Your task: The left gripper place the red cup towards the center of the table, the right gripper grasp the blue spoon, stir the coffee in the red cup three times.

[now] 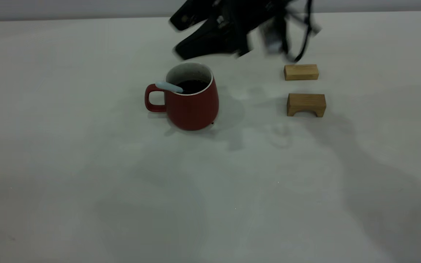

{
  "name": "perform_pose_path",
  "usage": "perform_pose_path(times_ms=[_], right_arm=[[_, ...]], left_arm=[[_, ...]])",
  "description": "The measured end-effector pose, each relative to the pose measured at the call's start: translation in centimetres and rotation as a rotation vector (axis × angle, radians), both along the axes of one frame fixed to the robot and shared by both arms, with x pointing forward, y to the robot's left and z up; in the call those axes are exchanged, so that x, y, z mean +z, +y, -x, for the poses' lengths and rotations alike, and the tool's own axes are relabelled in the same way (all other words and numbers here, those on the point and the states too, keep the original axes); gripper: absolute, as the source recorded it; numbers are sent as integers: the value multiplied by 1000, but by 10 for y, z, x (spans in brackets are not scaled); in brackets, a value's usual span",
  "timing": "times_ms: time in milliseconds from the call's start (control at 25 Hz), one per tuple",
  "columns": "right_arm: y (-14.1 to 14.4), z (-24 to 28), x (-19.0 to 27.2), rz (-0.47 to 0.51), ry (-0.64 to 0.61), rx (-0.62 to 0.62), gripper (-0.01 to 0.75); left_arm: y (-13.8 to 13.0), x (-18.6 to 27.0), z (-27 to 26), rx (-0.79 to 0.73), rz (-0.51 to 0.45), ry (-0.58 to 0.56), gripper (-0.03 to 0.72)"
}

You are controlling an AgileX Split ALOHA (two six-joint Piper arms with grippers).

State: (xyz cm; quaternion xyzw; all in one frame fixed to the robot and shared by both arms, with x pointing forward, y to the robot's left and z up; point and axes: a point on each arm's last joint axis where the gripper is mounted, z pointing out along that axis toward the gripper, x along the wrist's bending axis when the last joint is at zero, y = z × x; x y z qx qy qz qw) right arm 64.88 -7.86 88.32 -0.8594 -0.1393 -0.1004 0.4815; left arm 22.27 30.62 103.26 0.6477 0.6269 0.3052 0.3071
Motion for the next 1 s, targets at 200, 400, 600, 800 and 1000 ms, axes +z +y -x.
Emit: perform_pose_path(times_ms=[200,400,600,800,1000], right_arm=[[-28,13,73,286,-318,249,534],[-55,44,150,496,-533,439,444],[-84,84,220,628,-801,667,364],[-109,129,276,795,-1102,830,295],[-136,199,290,881,-1268,979,237]], left_arm=[[0,0,0,0,0,0,247],[0,0,0,0,0,0,247],[0,0,0,0,0,0,247],[0,0,0,0,0,0,247],[0,0,0,0,0,0,247]])
